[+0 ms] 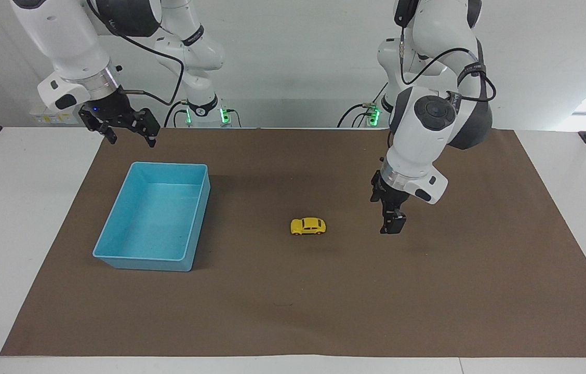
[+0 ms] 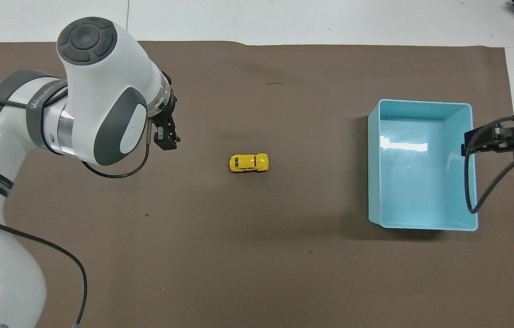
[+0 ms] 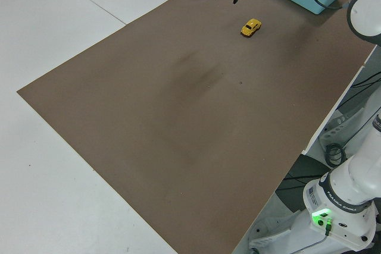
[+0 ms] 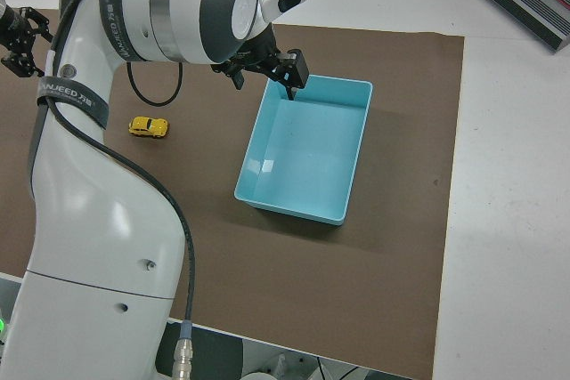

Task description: Wind up and store yellow beetle car

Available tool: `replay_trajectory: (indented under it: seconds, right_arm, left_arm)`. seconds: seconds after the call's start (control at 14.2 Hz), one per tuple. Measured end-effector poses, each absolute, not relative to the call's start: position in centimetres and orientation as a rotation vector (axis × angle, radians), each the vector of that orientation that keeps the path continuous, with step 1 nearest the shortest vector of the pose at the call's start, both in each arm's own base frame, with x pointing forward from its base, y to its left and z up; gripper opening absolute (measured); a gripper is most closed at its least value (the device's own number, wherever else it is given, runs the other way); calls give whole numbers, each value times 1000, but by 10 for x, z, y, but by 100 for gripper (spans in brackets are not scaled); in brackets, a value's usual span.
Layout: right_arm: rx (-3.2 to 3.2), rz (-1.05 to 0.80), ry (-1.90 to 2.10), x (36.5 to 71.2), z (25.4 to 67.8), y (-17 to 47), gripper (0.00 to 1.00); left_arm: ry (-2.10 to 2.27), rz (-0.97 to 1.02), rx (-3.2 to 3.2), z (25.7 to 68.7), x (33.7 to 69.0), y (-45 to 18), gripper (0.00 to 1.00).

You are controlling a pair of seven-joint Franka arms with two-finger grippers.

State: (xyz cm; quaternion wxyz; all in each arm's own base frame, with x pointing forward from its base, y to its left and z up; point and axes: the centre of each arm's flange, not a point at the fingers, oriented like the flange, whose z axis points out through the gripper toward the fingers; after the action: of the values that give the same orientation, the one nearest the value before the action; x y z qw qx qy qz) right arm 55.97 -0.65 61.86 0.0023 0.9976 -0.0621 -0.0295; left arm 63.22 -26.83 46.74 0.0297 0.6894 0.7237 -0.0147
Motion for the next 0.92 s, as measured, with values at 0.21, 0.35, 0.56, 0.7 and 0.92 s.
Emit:
replay_trajectory:
  seconds: [0.21,0.35,0.56,0.7,0.92]
  right_arm:
    - [3130,-92,-195,560,619,-7,100]
    - [3130,-92,-195,560,619,-7,100]
    - [3130,-92,-195,560,619,-7,100]
    - [3130,-92,-195,560,619,-7,100]
    - [3130,-92,-195,560,619,-7,100]
  left_arm:
    - [2267,-42,2084,463,635,-270,100]
    - [2301,-45,2051,457,636,-270,100]
    - [2372,-49,1976,453,637,-270,100]
    - [2434,-56,1922,441,640,-271,100]
    - [2462,-57,1862,439,641,-290,100]
